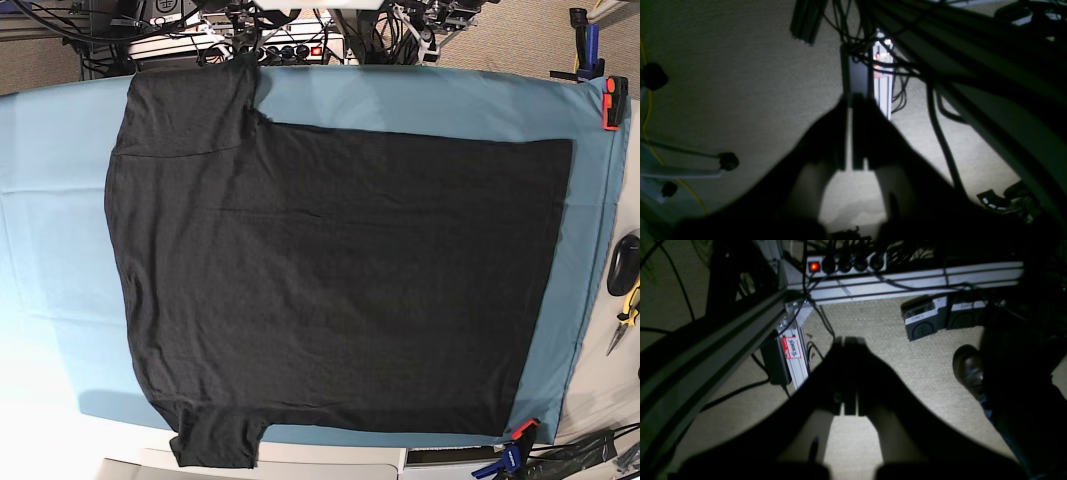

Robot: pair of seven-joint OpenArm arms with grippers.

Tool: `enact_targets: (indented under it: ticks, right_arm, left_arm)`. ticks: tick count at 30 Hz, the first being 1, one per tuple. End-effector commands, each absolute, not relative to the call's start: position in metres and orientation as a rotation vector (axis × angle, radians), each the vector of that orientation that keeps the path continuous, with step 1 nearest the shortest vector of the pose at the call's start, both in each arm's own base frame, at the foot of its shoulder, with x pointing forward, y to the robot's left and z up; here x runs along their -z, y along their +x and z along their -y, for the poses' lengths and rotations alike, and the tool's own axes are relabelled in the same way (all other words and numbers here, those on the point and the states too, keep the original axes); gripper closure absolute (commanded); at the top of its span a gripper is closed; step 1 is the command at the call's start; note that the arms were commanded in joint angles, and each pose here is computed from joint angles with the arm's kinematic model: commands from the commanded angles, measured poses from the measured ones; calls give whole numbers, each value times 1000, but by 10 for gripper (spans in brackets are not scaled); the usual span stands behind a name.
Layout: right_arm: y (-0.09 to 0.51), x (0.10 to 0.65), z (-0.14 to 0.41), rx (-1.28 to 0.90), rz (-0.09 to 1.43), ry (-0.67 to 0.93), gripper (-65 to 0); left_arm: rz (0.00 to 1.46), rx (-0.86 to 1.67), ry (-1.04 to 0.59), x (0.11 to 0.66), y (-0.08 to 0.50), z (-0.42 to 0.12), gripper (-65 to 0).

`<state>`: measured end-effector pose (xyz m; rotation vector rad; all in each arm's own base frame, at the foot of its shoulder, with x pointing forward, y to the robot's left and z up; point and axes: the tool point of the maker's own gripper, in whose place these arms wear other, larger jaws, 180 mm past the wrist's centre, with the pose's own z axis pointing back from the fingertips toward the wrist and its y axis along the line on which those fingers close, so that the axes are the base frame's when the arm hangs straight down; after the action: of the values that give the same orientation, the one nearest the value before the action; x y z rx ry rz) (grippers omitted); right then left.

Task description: Fold the T-shirt properly

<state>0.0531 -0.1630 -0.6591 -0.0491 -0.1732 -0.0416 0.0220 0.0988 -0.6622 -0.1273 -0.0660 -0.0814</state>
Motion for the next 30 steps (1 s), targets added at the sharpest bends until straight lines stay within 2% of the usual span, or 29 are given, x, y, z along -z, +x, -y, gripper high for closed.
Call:
enact_targets:
  ticks: [1,30]
  right_arm:
    - [59,658,166,41,184,-53,0]
    - [65,657,168,40,198,-57,0]
  left_arm:
    - [68,80,-132,662,23,-100,-35]
    - [70,80,-130,662,23,-101,-35]
